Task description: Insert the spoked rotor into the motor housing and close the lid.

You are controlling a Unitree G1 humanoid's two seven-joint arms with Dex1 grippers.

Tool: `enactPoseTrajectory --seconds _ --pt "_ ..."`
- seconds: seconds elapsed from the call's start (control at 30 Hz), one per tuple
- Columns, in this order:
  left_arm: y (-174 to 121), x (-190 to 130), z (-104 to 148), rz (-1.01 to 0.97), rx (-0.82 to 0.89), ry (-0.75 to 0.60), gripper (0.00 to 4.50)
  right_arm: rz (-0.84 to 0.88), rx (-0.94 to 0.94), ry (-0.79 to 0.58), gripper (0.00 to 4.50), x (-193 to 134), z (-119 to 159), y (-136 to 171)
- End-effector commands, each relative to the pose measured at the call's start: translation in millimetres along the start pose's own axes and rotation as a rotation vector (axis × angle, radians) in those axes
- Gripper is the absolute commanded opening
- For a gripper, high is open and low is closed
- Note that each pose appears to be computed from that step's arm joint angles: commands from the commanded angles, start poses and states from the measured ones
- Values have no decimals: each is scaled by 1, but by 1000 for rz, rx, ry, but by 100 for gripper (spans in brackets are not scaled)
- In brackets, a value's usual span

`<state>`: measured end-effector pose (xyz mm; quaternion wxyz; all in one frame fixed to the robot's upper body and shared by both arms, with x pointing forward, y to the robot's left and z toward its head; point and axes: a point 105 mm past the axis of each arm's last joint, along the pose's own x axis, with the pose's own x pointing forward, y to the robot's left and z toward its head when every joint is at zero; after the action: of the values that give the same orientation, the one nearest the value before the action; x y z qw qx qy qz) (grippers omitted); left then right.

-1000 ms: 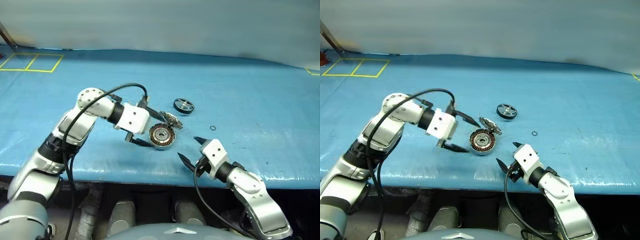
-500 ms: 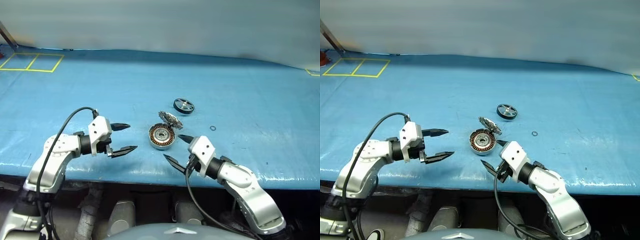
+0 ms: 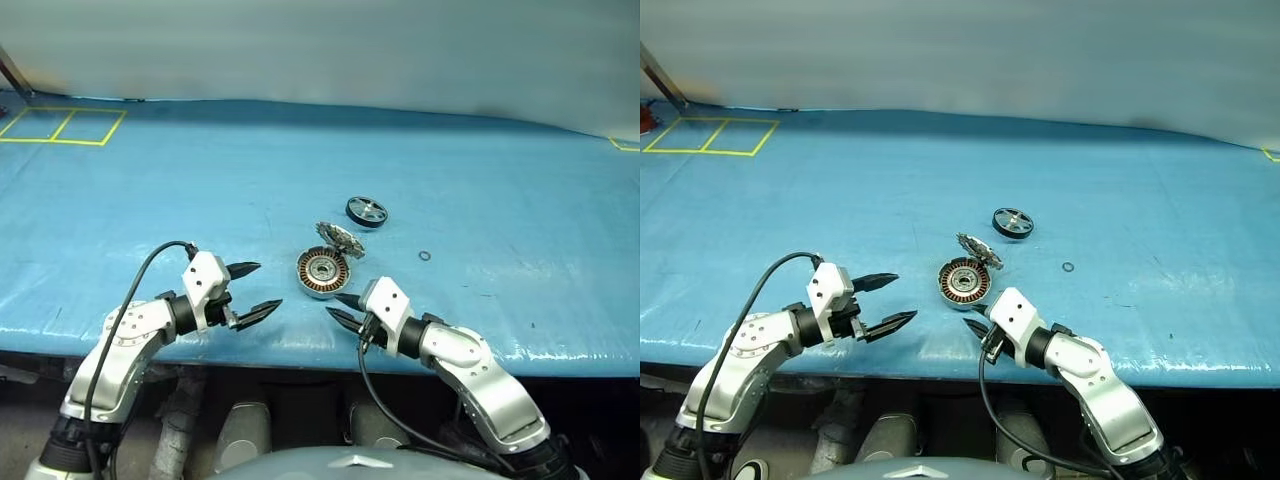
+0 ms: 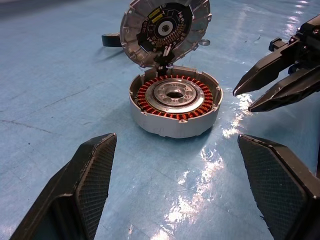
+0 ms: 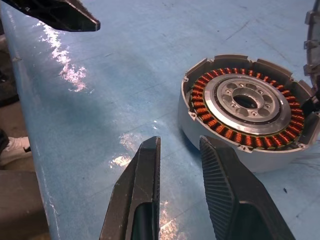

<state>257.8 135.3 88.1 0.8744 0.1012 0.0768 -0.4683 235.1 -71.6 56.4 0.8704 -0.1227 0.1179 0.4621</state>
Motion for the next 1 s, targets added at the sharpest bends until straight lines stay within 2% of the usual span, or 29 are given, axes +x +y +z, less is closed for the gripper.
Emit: enactPoseTrajectory --seconds 0.03,0.2,0.3,0.57,0.87,1.0 --pt "-1 4 9 -7 24 -22 416 20 21 -36 123 6 5 5" --pt "0 11 10 -11 16 -25 416 -25 57 -24 123 19 -5 -2" --pt "-2 13 11 -22 18 -25 416 -44 65 -46 123 24 -3 -5" --pt "-2 18 11 -19 17 -27 416 -133 60 -42 123 21 -9 -18" --pt "-2 22 12 -29 11 -29 416 -286 50 -149 123 17 11 -38" --pt "-3 24 10 -39 15 -22 416 -211 38 -111 123 15 6 -27"
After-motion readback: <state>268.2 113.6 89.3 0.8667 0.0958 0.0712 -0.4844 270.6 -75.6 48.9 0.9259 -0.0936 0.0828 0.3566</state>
